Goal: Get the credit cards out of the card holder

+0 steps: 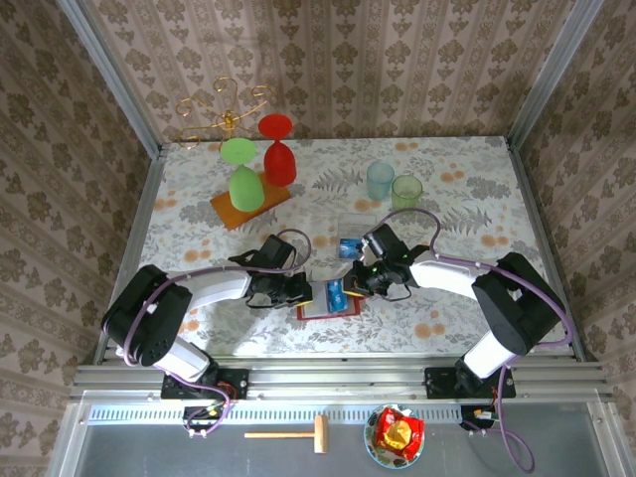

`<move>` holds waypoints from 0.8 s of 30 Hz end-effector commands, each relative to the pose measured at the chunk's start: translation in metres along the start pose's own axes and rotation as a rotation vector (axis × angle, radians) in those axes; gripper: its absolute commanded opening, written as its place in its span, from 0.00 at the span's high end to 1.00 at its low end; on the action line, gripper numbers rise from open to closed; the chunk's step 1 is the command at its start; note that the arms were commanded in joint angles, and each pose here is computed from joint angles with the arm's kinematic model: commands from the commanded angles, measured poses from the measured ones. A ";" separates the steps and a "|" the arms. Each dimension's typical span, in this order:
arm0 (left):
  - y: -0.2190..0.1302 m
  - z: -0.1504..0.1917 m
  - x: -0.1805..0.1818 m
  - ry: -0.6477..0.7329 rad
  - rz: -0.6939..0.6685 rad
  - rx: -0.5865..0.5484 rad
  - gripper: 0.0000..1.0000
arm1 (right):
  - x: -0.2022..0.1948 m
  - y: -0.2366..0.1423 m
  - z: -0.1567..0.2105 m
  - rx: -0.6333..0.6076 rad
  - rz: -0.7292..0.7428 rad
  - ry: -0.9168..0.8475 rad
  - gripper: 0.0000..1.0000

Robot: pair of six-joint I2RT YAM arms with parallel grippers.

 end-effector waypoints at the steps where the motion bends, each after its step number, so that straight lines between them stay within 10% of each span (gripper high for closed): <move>1: -0.001 0.004 0.004 0.003 -0.025 0.002 0.91 | 0.011 0.000 0.002 0.017 -0.014 0.011 0.87; 24: -0.006 -0.003 -0.005 0.021 0.000 -0.017 0.89 | 0.020 -0.016 0.007 -0.011 0.012 -0.013 0.93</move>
Point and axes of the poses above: each hand's point on the last joint's axis, 136 mm out from that joint toward the fingers, its own y axis out along the fingers, its own x axis along the line the jaws close on, z = x × y, the point moved 7 cm from there along -y, back along the fingers, and after that the axes turned 8 degrees about y, right-handed, at the moved point
